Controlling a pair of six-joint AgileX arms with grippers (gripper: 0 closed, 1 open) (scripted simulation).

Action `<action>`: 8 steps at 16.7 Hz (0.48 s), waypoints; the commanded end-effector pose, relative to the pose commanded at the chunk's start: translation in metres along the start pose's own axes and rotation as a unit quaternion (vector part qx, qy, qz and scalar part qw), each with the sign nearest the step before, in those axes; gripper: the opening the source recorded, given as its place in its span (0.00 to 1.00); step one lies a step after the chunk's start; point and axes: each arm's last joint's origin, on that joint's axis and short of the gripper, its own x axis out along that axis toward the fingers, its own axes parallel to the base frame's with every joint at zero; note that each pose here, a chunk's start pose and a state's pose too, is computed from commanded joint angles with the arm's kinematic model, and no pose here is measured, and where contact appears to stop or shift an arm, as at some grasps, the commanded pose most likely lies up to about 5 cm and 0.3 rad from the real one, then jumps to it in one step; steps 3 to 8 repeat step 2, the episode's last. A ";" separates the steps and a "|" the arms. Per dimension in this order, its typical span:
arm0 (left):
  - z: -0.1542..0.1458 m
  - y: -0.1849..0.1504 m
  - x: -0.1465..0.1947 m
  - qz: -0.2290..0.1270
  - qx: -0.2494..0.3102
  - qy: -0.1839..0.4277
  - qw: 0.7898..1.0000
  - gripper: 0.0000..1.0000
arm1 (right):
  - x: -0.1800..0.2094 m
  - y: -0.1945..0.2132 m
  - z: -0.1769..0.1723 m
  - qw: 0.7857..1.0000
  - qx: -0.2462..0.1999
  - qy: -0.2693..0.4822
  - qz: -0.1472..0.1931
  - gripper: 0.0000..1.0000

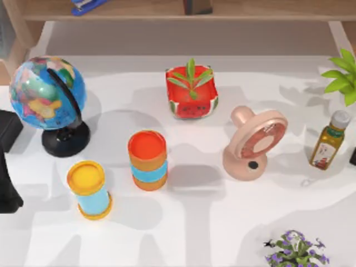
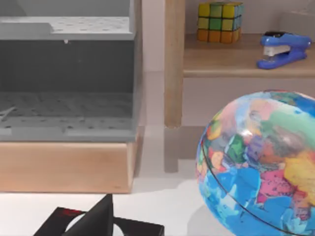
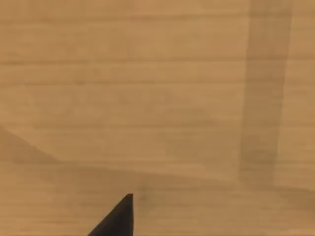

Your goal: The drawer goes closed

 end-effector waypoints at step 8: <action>0.000 0.000 0.000 0.000 0.000 0.000 1.000 1.00 | 0.000 0.000 0.000 1.000 0.000 0.000 0.000 1.00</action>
